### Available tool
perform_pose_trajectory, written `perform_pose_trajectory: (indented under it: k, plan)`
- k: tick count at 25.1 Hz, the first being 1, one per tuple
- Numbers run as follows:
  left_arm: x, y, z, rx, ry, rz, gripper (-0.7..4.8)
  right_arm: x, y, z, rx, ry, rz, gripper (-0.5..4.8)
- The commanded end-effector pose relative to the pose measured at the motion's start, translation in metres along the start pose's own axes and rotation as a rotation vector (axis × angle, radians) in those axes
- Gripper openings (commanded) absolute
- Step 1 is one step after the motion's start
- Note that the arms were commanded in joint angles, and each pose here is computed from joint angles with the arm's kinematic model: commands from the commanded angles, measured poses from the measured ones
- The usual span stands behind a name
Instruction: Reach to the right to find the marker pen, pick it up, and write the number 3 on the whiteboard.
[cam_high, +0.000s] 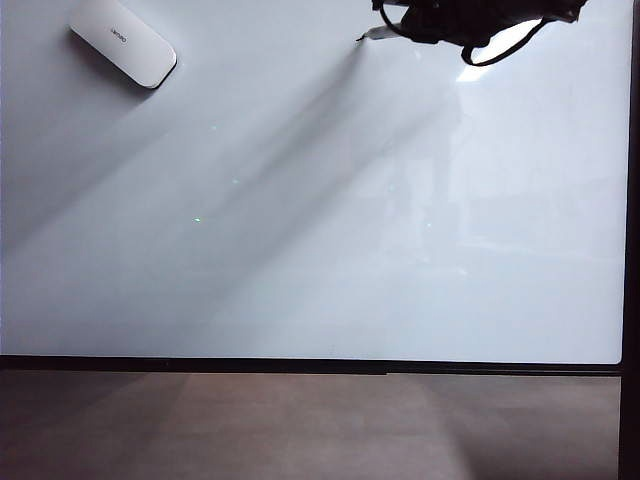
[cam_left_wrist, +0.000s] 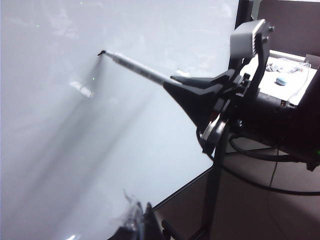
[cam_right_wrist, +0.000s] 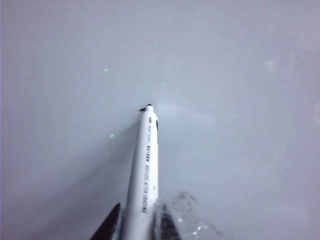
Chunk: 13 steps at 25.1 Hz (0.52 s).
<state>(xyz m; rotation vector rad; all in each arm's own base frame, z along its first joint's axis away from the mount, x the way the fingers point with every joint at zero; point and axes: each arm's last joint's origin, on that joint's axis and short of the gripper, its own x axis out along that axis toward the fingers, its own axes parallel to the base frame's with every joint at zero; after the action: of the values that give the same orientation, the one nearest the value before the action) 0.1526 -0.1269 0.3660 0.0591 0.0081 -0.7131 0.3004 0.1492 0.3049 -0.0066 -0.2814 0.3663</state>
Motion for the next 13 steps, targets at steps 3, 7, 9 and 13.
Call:
perform_pose_trajectory:
  k: [3, 7, 9, 13]
  plan:
    - [-0.001, 0.0002, 0.002, 0.001, -0.012, 0.001, -0.05, -0.0011, -0.0026, 0.0081, 0.0, -0.016, -0.053, 0.43]
    - [-0.001, 0.0002, 0.002, 0.001, -0.011, 0.002, -0.05, -0.0015, -0.0027, 0.0063, -0.003, 0.009, -0.058, 0.43]
    - [-0.001, 0.0002, 0.002, 0.001, -0.011, 0.001, -0.05, -0.0015, -0.0031, 0.0062, -0.003, 0.011, -0.073, 0.43]
    - [-0.001, 0.0002, 0.0017, 0.001, -0.009, 0.001, -0.05, -0.0016, -0.0034, 0.0067, -0.003, 0.01, -0.08, 0.43]
